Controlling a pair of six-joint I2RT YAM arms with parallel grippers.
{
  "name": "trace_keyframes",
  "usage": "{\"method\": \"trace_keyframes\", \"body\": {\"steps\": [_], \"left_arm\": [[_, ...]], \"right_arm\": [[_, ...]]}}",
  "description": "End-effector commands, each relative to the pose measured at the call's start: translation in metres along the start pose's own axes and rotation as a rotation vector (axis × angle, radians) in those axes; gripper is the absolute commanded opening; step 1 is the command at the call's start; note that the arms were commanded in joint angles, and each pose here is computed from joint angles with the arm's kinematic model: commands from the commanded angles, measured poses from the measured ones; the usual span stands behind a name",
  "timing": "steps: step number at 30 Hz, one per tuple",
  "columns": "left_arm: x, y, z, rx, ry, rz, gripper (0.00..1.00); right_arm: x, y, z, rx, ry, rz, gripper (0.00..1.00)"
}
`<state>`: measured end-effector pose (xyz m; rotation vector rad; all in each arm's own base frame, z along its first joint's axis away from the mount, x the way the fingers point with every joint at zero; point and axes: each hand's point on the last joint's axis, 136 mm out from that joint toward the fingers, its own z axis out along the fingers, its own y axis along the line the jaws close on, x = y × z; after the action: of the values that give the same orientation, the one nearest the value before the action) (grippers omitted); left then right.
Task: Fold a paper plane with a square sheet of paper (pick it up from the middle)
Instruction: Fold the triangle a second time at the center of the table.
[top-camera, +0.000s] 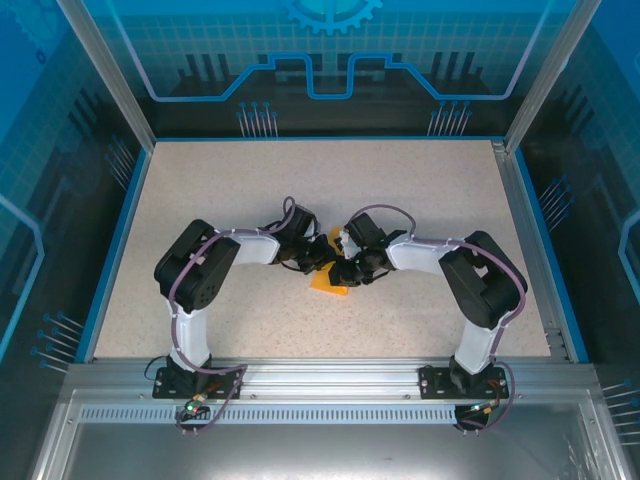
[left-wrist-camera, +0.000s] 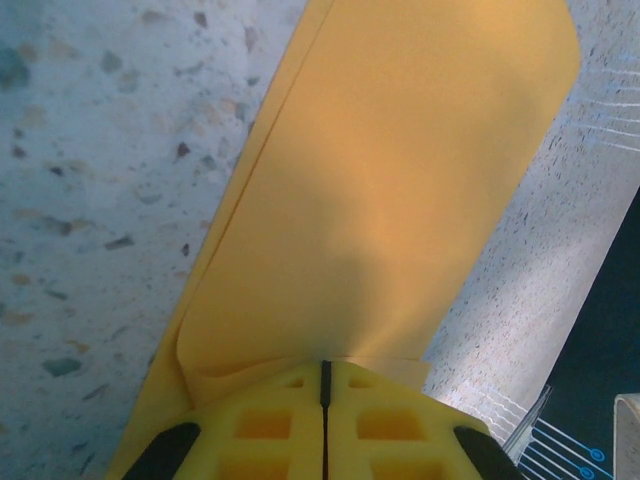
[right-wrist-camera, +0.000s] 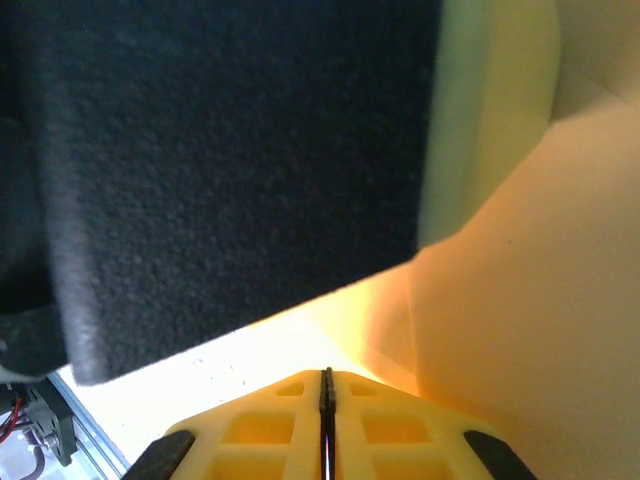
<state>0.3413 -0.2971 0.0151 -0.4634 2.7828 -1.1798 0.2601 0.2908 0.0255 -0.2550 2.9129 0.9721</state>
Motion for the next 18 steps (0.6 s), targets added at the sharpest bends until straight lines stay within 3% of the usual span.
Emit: {"method": "trace_keyframes", "body": {"steps": [1, 18], "left_arm": [[0.019, 0.033, 0.013, -0.103, 0.059, -0.027, 0.06], [0.020, 0.037, 0.014, -0.116, 0.063, -0.031, 0.06]], "right_arm": [[-0.014, 0.009, -0.009, -0.043, -0.035, 0.006, 0.10], [0.008, -0.031, 0.012, 0.004, 0.035, 0.098, 0.11]]}}
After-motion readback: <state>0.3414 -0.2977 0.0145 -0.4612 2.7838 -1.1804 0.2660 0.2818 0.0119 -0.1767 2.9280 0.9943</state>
